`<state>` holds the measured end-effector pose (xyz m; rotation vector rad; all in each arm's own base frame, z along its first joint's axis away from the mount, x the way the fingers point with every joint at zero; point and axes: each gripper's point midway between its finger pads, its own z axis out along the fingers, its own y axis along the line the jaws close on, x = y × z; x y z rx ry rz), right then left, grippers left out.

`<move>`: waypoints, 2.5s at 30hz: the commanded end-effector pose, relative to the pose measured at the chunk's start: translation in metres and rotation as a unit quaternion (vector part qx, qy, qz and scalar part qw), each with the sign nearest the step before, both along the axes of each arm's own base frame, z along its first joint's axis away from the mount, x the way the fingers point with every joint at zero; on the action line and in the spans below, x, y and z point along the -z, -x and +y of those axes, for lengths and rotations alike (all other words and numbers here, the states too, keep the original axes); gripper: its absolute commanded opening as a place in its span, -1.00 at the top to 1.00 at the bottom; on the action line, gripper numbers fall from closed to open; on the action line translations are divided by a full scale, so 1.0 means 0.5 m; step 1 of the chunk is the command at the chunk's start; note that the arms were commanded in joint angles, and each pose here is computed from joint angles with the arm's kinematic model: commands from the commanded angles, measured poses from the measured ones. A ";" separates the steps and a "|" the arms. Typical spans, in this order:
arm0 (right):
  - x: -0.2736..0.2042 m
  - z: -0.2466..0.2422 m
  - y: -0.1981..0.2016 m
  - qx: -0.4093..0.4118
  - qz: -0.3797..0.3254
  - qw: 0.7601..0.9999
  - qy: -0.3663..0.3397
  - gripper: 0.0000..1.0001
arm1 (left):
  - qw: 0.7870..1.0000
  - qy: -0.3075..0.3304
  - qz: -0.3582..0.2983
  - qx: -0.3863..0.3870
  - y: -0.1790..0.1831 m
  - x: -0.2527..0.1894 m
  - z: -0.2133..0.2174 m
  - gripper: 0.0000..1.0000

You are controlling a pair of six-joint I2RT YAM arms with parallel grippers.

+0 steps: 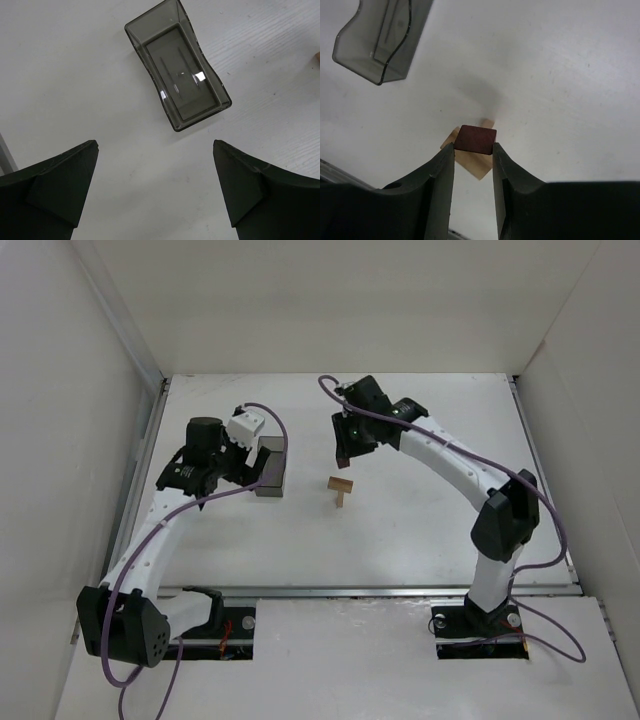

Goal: Build the wood block tower

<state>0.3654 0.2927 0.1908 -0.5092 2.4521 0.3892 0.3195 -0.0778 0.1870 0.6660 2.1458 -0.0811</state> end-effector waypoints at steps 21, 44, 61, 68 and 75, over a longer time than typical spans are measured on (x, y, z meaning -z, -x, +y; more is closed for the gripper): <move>-0.012 0.011 0.067 0.276 0.059 0.952 -0.115 1.00 | 0.999 0.016 -0.024 -0.022 -0.007 -0.027 0.008 -0.98; 0.039 0.020 0.084 0.268 0.103 0.954 -0.083 1.00 | 1.000 0.014 -0.016 -0.011 0.000 -0.007 0.000 -0.98; 0.063 0.021 0.083 0.252 0.111 0.960 -0.058 0.88 | 1.000 0.008 -0.018 -0.007 0.000 -0.002 -0.002 -0.98; 0.049 0.024 0.075 0.249 0.101 0.961 -0.062 0.23 | 1.000 0.005 -0.018 -0.011 -0.001 -0.002 0.001 -0.98; 0.043 0.025 0.073 0.245 0.097 0.963 -0.063 0.07 | 1.000 0.005 -0.018 -0.011 -0.001 -0.002 0.001 -0.98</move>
